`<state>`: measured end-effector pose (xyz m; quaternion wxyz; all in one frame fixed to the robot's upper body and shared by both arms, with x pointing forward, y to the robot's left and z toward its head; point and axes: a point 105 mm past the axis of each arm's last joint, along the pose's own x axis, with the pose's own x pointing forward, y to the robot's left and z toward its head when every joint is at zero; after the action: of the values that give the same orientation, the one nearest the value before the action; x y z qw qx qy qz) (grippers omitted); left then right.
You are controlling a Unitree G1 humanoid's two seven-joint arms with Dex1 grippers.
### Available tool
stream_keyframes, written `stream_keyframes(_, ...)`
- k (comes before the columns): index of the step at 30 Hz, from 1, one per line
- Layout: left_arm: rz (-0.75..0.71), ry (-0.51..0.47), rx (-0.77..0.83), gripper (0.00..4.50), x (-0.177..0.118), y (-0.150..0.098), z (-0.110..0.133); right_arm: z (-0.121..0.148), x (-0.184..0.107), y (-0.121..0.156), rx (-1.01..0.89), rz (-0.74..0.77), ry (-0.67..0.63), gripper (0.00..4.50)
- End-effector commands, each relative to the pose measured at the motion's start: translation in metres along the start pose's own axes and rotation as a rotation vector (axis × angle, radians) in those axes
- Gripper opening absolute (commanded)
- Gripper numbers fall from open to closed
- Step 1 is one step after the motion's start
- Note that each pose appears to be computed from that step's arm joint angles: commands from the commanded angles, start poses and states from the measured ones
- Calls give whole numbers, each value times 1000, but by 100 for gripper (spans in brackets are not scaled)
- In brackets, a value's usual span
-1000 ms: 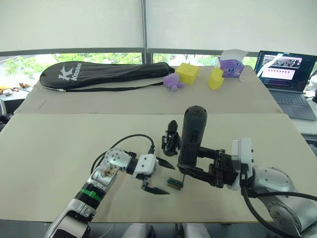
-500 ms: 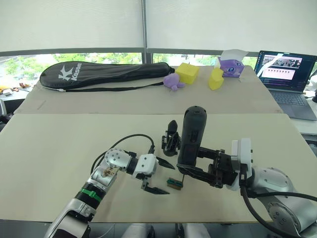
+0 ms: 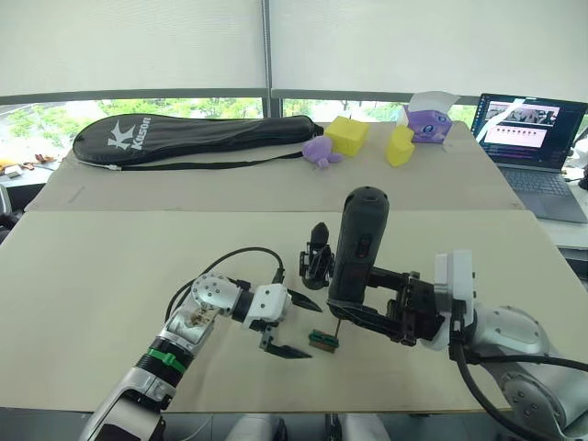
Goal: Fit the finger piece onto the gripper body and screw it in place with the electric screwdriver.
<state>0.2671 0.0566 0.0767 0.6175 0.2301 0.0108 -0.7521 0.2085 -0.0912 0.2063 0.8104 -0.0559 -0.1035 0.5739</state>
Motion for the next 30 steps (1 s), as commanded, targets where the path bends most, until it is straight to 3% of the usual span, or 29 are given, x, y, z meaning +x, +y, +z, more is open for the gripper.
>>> stream_keyframes(1, 37, -12, 8, 450, -8, 2, 4, 25, 2, 3, -61, 36, -55, 197)
stream_keyframes(17, 159, -4, -64, 450, -37, -4, 10, 61, 20, -16, -60, 186, -68, 197)
stream_keyframes(21, 181, -12, -160, 450, -52, -6, 14, 71, 28, -22, -44, 241, -84, 197)
stream_keyframes(30, 260, -7, -174, 450, -69, 19, 23, 92, 55, -31, 15, 363, -115, 197)
